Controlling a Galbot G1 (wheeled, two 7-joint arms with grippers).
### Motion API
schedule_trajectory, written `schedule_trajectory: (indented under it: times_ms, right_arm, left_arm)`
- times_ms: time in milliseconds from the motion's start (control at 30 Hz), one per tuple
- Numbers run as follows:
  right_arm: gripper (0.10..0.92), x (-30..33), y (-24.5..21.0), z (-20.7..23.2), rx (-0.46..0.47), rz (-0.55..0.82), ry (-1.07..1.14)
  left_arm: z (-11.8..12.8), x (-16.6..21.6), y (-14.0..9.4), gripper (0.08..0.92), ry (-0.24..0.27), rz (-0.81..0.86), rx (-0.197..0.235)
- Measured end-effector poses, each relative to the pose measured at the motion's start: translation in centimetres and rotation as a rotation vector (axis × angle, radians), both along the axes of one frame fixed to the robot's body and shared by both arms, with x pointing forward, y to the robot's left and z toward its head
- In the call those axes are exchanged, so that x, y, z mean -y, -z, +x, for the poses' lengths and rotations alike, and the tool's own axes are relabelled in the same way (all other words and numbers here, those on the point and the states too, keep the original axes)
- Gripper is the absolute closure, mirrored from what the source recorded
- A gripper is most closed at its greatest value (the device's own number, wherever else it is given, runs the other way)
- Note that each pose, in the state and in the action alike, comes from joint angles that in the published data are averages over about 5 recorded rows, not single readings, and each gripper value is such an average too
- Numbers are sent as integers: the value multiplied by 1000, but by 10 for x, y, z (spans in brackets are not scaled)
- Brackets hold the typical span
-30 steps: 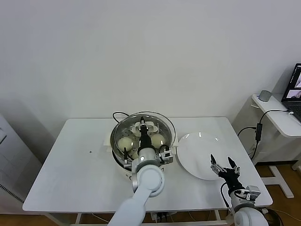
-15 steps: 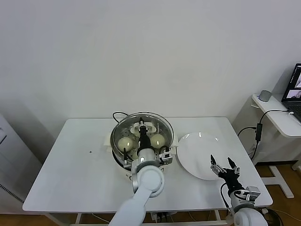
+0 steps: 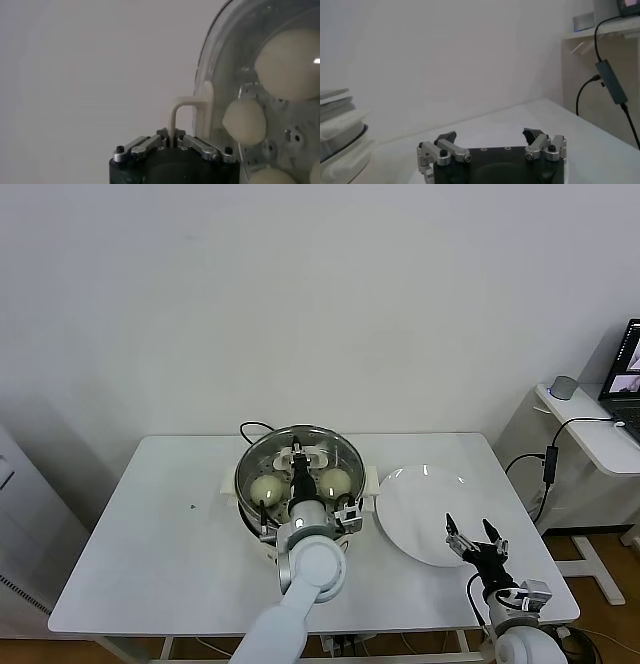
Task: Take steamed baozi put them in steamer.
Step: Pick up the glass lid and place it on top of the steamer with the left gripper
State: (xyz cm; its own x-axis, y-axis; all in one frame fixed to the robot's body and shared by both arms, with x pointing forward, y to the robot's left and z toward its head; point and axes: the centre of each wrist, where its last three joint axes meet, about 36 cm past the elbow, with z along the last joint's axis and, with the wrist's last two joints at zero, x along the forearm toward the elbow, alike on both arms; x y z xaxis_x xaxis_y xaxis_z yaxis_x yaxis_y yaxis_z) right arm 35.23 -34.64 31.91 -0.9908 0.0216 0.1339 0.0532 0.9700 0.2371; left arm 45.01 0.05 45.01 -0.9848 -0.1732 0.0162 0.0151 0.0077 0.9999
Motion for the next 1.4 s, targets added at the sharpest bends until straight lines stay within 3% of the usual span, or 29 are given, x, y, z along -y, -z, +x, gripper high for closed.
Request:
schedule_trajectory:
  times_ms: [400, 1400]
  right_arm:
    - [200, -1, 2, -2, 0, 0, 1]
    - [200, -3, 5, -4, -1, -2, 2]
  left_arm:
    - [2, -1, 5, 877, 0, -11, -14]
    - [3, -4, 18, 877, -10, -8, -4]
